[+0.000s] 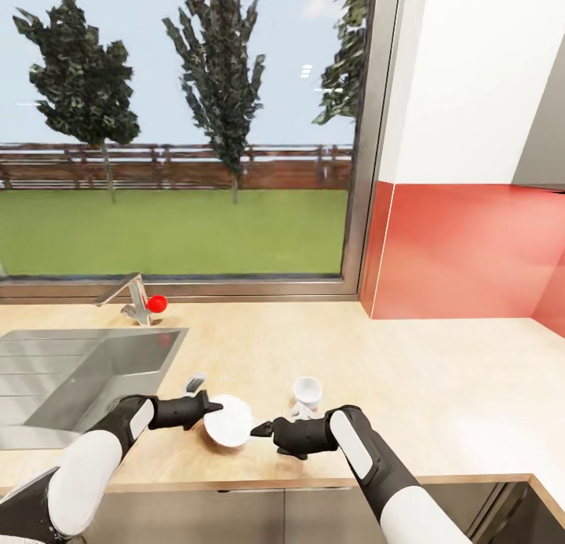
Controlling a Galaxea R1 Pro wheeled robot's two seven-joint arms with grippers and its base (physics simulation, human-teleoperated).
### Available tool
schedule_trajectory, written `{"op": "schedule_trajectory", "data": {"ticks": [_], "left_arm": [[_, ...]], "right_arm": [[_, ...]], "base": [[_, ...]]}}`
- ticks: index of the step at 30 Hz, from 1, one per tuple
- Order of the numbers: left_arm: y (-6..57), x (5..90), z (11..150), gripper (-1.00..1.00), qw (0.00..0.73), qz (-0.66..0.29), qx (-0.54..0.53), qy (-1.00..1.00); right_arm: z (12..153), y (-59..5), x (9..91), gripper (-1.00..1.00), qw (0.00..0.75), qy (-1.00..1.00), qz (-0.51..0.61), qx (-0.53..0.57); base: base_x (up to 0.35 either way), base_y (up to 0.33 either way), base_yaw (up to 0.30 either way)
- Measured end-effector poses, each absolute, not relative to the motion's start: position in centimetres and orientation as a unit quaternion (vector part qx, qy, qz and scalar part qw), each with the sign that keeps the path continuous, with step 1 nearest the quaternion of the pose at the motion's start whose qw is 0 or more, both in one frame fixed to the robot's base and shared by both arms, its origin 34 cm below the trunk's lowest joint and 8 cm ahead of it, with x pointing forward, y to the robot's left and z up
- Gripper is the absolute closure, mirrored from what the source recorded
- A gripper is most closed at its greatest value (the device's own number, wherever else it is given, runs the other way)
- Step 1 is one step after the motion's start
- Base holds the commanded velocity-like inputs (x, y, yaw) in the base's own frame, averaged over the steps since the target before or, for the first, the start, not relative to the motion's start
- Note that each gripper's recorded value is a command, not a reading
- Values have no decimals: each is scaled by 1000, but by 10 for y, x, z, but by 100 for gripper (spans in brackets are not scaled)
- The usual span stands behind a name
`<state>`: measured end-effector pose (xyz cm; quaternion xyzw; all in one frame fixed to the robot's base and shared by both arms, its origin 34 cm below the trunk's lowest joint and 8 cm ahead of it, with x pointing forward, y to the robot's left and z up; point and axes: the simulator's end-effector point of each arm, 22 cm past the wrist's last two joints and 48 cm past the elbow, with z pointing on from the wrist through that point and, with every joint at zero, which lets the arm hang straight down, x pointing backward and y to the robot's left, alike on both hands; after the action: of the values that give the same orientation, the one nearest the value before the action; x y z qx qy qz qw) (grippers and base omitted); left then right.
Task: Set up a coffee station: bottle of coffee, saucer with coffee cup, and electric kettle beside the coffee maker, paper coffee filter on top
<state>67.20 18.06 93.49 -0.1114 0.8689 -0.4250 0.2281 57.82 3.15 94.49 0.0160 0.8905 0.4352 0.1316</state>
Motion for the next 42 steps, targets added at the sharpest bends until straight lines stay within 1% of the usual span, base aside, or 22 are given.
{"op": "schedule_trajectory", "data": {"ticks": [4,6,10,16,22,35,38,42], "left_arm": [[216,678,939,100,245,-406,-120,872],[232,688,949,100,267,-392,-113,873],[235,689,955,100,260,-397,-116,873],[235,698,981,100,281,-420,-104,856],[229,698,990,100,285,-439,-96,847],[232,701,998,100,294,-441,-92,843],[223,700,1015,100,300,-475,-79,824],[221,699,1018,100,298,-482,-78,820]], "right_arm": [[945,32,578,-100,132,890,435,16],[945,32,578,-100,132,890,436,16],[957,34,585,-100,147,886,440,10],[971,35,593,-100,164,881,444,3],[973,35,593,-100,166,880,445,2],[972,36,592,-100,165,880,445,1],[955,53,571,-100,138,890,433,-26],[911,49,541,-100,82,908,410,-19]], "base": [[0,0,0],[0,0,0],[-160,0,0],[-318,0,0],[-336,0,0],[-338,0,0],[-338,0,0],[-306,0,0]]}}
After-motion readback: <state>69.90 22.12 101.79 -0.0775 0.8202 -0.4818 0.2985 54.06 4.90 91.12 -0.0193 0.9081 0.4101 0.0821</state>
